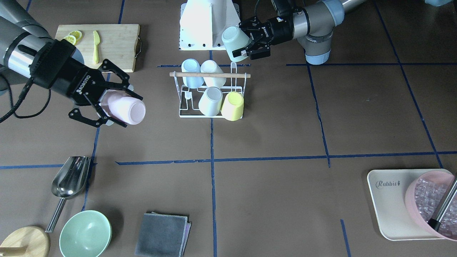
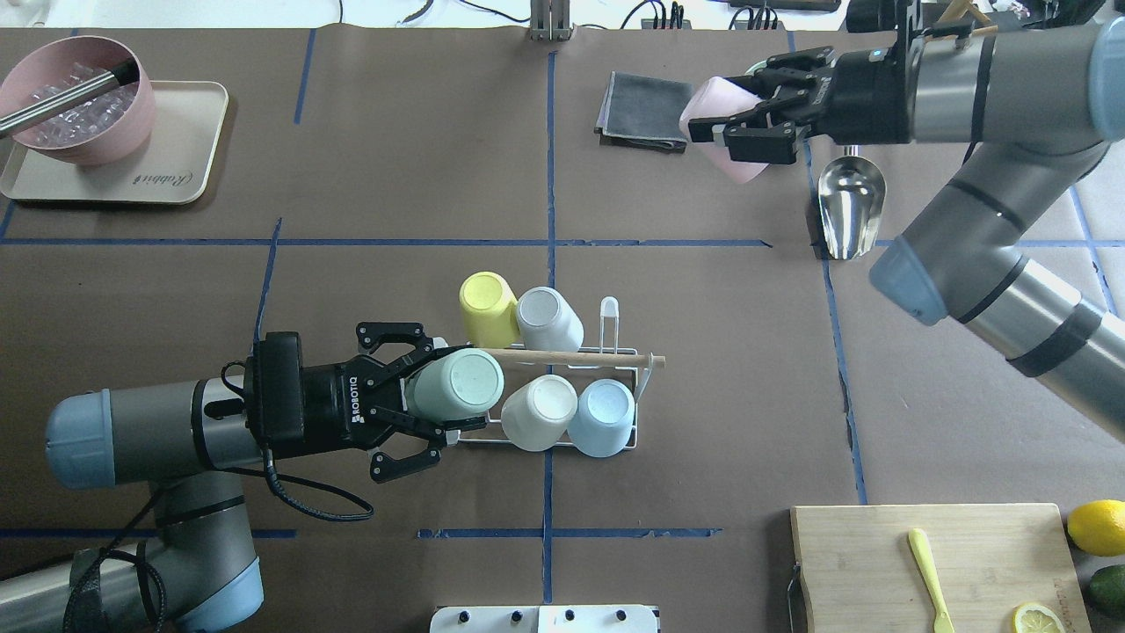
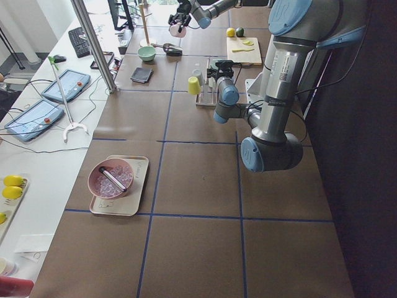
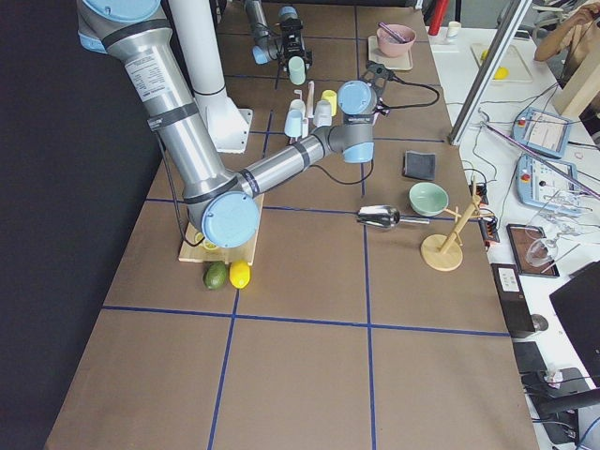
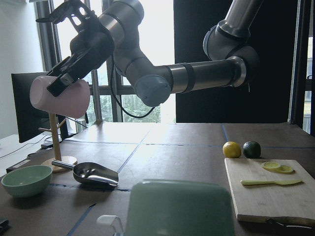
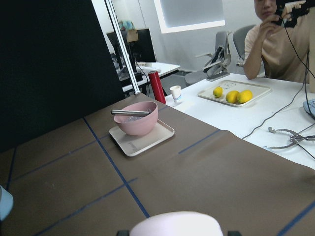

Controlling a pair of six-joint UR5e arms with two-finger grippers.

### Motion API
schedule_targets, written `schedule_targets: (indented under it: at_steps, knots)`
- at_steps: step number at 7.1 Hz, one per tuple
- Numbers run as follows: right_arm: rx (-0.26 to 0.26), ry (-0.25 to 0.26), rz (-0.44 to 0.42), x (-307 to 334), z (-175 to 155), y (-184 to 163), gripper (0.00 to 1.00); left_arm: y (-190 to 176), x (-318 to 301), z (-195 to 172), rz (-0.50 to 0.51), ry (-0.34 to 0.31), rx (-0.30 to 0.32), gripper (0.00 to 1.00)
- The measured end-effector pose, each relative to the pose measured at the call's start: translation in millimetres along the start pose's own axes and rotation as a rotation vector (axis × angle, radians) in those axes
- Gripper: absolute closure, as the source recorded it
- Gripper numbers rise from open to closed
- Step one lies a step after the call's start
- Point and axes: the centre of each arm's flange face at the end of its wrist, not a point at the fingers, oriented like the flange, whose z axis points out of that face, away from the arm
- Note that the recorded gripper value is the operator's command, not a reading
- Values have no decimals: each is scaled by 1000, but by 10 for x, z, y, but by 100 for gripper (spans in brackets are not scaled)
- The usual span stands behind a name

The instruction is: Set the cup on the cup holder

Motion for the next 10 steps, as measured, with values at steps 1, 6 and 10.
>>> schedule_targets:
  at_steps: [1,6,10]
  knots:
    - [76,-19,19,-146,129,97,100,40,0,37,-4,-13,0,91]
    - [189,15,-246,-575,712,803,100,301,96,181,-31,-43,-30,80]
    - [161,-10,-290,-958,877,1304,100,399,72,129,-34,-62,-33,0]
